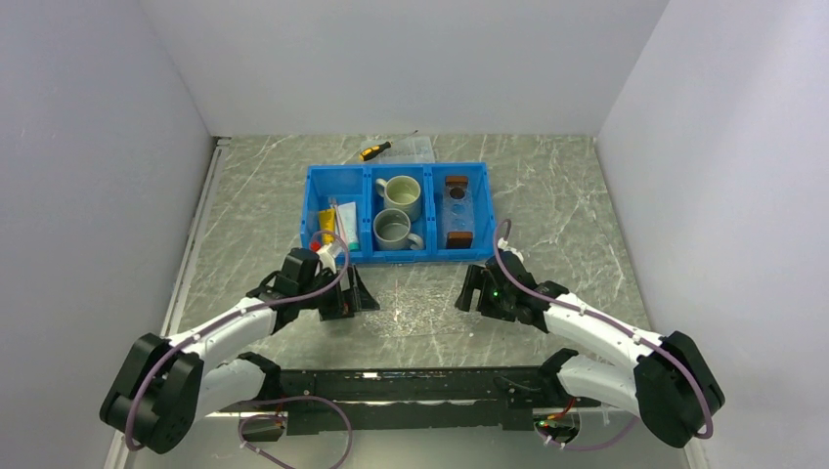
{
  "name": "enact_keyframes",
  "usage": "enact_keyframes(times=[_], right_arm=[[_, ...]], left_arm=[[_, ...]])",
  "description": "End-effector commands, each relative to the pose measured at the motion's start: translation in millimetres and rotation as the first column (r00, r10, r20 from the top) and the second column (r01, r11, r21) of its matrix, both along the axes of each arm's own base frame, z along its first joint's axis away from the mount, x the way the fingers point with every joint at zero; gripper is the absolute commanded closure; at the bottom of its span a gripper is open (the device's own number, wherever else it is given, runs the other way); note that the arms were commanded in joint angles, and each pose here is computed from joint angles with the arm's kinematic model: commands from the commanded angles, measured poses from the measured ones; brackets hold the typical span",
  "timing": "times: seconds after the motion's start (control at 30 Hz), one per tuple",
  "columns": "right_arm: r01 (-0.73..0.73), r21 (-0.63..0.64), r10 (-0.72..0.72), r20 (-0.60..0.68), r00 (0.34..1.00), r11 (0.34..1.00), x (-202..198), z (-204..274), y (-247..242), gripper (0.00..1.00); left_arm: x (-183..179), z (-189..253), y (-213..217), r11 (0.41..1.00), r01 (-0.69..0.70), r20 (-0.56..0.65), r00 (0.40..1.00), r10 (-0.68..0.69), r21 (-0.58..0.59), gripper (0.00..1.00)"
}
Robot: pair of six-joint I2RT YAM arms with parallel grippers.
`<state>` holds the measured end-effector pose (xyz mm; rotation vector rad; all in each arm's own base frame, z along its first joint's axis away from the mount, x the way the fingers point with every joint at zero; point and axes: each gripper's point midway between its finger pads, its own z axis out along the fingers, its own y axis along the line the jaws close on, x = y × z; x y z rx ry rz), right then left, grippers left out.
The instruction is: Prepare toiletry sets of a toothbrush and toothpaste on the tray
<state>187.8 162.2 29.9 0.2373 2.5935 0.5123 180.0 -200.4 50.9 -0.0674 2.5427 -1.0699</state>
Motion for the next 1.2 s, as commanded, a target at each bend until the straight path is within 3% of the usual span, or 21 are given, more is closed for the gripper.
enact_keyframes(times=[0.0, 0.57, 1.17], right_arm=[[-0.013, 0.022, 0.013, 0.011, 1.000, 1.000, 1, -3, 3, 0.12], [-0.096, 0.093, 0.098, -0.014, 0.995, 0.991, -16, -8, 21, 0.13], [-0.102, 0.017, 0.102, -0.048, 0.994, 0.995, -58, -16, 31, 0.13]], left_arm=[[5, 0, -5, 1.000, 0.010, 0.016, 1.000, -0.010, -0.025, 0.01], [-7, -18, 2, 1.000, -0.005, -0.021, 1.000, 0.005, -0.014, 0.01], [-25, -14, 32, 0.992, -0.092, 0.022, 0.996, 0.091, 0.081, 0.01]])
